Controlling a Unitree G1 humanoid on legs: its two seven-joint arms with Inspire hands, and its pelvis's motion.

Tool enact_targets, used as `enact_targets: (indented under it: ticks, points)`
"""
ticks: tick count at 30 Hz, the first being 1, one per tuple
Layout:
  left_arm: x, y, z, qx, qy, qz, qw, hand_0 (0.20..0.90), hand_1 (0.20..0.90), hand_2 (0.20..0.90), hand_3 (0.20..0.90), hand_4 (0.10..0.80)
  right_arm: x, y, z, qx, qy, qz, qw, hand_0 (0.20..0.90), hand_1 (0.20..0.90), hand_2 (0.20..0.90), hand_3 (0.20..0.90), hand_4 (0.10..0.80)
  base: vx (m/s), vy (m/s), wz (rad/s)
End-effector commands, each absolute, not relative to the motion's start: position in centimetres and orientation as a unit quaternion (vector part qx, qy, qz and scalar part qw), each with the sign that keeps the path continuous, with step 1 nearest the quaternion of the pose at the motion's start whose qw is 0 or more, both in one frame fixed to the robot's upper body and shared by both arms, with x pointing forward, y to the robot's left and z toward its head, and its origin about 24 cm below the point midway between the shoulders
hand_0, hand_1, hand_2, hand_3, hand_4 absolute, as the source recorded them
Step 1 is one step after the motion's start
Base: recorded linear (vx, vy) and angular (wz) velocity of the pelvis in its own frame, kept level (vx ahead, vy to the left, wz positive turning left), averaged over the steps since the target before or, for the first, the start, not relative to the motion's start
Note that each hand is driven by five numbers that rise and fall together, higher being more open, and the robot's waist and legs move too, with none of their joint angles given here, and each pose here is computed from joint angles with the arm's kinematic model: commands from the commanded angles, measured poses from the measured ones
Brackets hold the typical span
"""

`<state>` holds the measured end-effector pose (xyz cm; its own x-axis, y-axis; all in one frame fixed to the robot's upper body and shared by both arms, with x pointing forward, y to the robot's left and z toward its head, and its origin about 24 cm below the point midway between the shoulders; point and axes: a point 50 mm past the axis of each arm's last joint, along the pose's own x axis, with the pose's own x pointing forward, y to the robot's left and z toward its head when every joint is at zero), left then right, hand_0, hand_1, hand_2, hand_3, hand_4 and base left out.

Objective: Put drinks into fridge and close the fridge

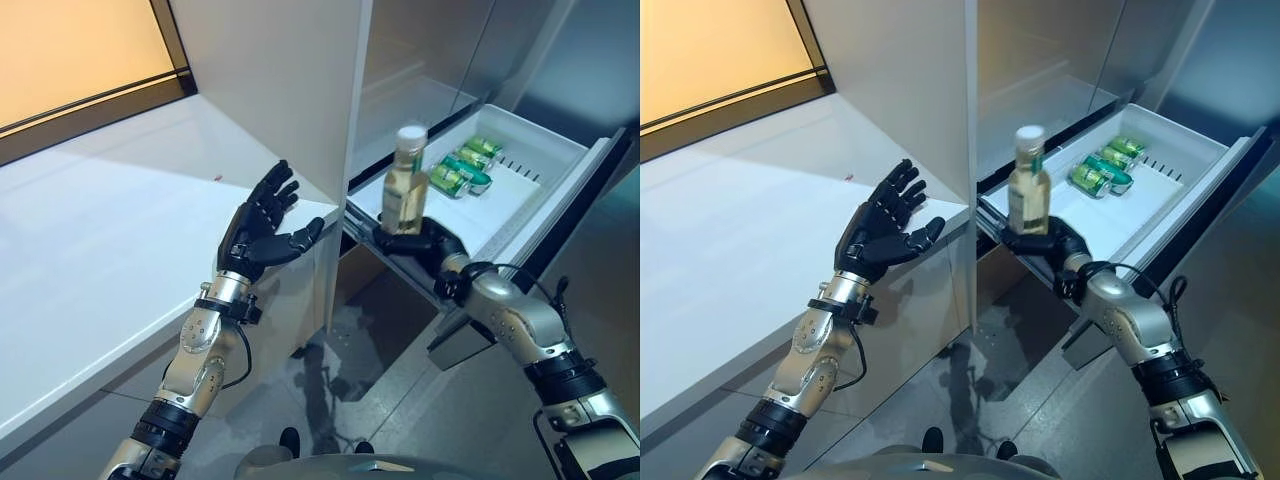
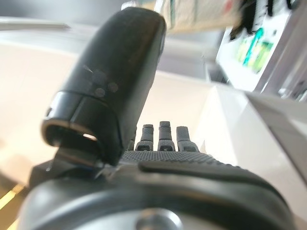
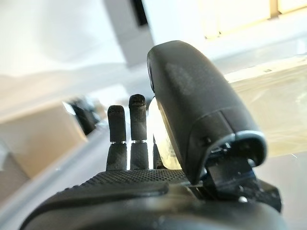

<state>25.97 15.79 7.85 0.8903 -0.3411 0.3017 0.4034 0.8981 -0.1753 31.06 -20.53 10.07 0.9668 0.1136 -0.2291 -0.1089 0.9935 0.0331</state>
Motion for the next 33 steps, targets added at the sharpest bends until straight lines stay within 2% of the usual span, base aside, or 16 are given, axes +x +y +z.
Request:
enact_targets:
  ticks: [1, 8, 11, 22, 27, 33]
  points:
    - [23.9, 16.5, 3.7, -0.104, -0.030, -0.233, 0.966, 0.900, 0.900, 0.900, 0.900, 0.800, 32.8, -22.7, 24.4, 0.025, -0.182, 0.032, 0.982, 0.300, 0.300, 0.300, 0.200, 0.100, 0.018, -0.003, 0.20]
    - [20.6, 17.0, -0.1, -0.054, 0.065, -0.331, 0.940, 0.900, 0.900, 0.900, 0.900, 0.800, 33.2, -28.7, 26.3, 0.010, -0.174, -0.064, 0.983, 0.300, 0.300, 0.300, 0.200, 0.100, 0.039, -0.007, 0.07]
    - [20.2, 16.8, 0.3, -0.018, 0.051, -0.376, 0.925, 0.900, 0.900, 0.900, 0.900, 0.800, 33.5, -30.5, 26.6, -0.002, -0.160, -0.096, 0.982, 0.300, 0.300, 0.300, 0.200, 0.100, 0.036, -0.008, 0.12]
    - [20.8, 13.0, 3.2, 0.007, 0.003, -0.513, 0.858, 0.900, 0.900, 0.900, 0.900, 0.800, 34.8, -34.9, 25.0, -0.067, -0.056, -0.176, 0.980, 0.300, 0.300, 0.300, 0.200, 0.100, 0.059, -0.033, 0.11]
    - [21.0, 11.4, 2.9, 0.019, 0.045, -0.557, 0.829, 0.900, 0.900, 0.900, 0.900, 0.800, 34.8, -36.6, 23.4, -0.093, 0.005, -0.201, 0.975, 0.300, 0.300, 0.300, 0.200, 0.100, 0.037, -0.052, 0.10]
    - [21.8, 12.7, 0.8, 0.078, 0.109, -0.528, 0.839, 0.900, 0.900, 0.900, 0.900, 0.800, 34.8, -37.7, 23.7, -0.143, 0.048, -0.231, 0.961, 0.300, 0.300, 0.300, 0.200, 0.100, -0.107, -0.061, 0.14]
